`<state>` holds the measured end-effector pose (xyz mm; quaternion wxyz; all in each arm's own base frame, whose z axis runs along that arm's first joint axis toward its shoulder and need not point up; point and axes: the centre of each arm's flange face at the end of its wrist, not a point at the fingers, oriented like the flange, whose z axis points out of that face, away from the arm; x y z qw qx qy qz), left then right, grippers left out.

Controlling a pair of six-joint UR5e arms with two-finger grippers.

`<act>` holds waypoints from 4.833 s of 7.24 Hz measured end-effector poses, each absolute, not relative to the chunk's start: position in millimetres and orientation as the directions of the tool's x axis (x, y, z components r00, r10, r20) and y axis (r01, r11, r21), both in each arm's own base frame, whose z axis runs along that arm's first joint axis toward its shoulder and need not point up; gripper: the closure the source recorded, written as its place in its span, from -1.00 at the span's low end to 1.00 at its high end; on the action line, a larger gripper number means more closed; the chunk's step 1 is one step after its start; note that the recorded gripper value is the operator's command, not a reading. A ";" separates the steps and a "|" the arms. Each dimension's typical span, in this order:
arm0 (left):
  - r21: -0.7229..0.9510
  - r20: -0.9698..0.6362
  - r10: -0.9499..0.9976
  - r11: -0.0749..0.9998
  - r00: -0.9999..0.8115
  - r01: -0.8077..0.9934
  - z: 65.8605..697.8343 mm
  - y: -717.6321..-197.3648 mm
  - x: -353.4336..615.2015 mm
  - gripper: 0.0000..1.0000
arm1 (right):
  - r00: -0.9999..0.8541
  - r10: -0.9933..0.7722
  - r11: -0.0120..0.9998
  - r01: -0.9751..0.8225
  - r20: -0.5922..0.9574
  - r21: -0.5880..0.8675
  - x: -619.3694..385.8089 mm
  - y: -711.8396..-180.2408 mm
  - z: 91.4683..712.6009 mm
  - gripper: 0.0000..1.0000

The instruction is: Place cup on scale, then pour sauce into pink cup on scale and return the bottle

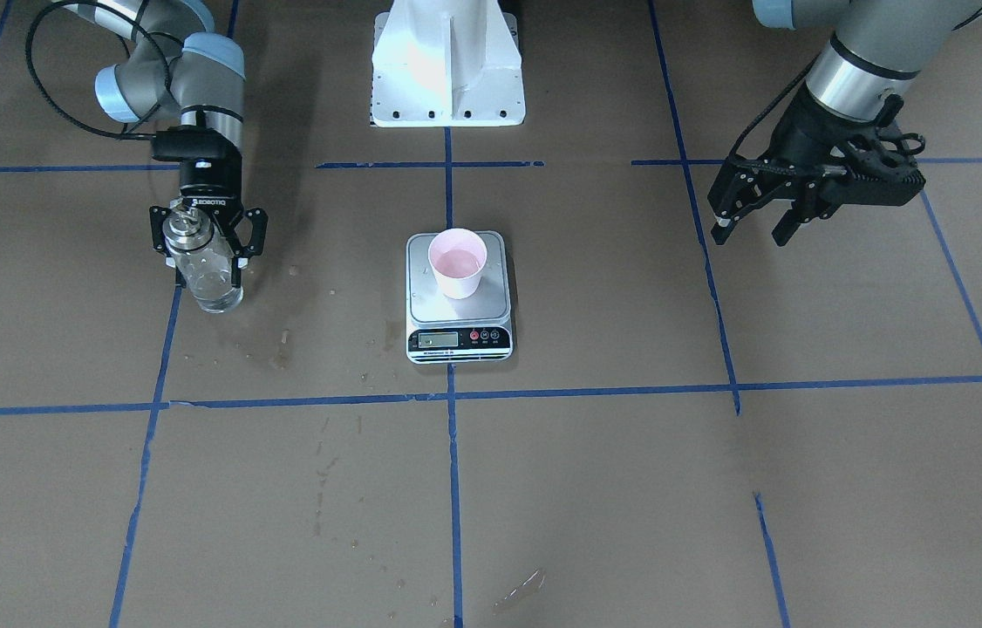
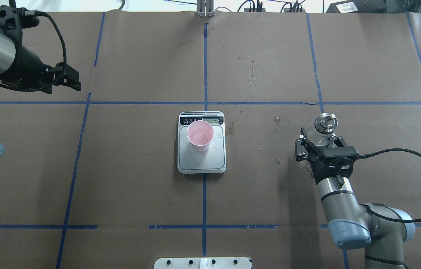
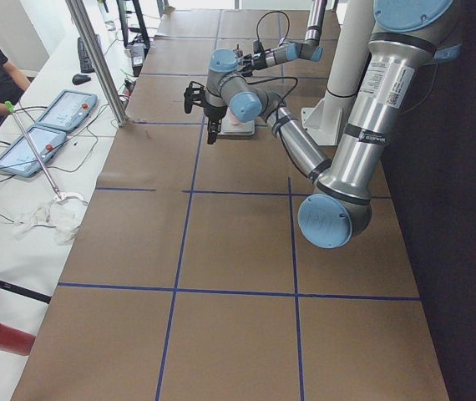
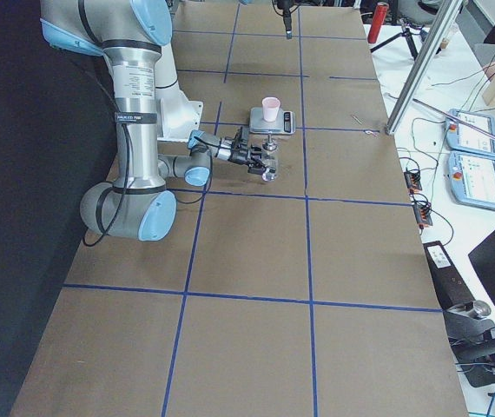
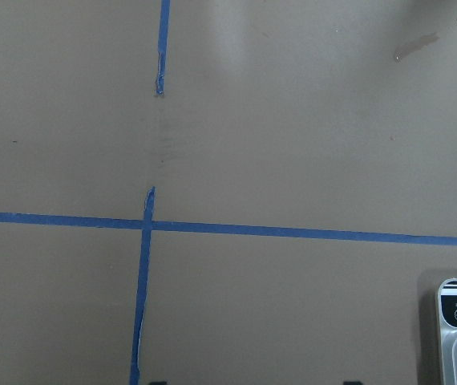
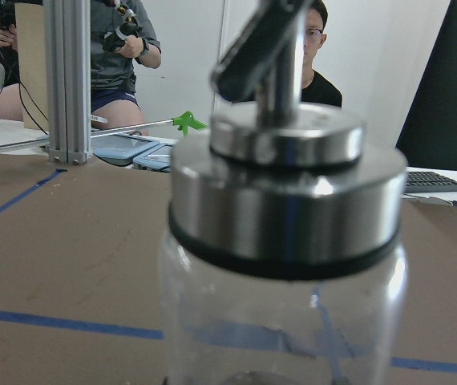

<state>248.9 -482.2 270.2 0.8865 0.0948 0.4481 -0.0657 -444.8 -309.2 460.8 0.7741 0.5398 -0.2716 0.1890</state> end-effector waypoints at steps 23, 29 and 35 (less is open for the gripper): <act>0.107 -0.807 -0.036 0.973 0.590 0.205 270.7 -481.5 248.1 -0.67 | 0.727 0.033 0.384 -0.642 0.686 0.663 -436.5 -292.9 491.2 -1.00; 0.106 -0.807 -0.038 0.973 0.590 0.207 271.2 -481.5 246.6 -0.67 | 0.703 -0.051 0.400 -0.637 0.710 0.659 -411.6 -226.1 523.9 -1.00; 0.141 -0.778 0.013 0.978 0.628 0.154 296.3 -483.0 244.4 -1.00 | 0.697 -0.118 0.464 -0.591 0.707 0.660 -272.6 -230.0 606.7 -1.00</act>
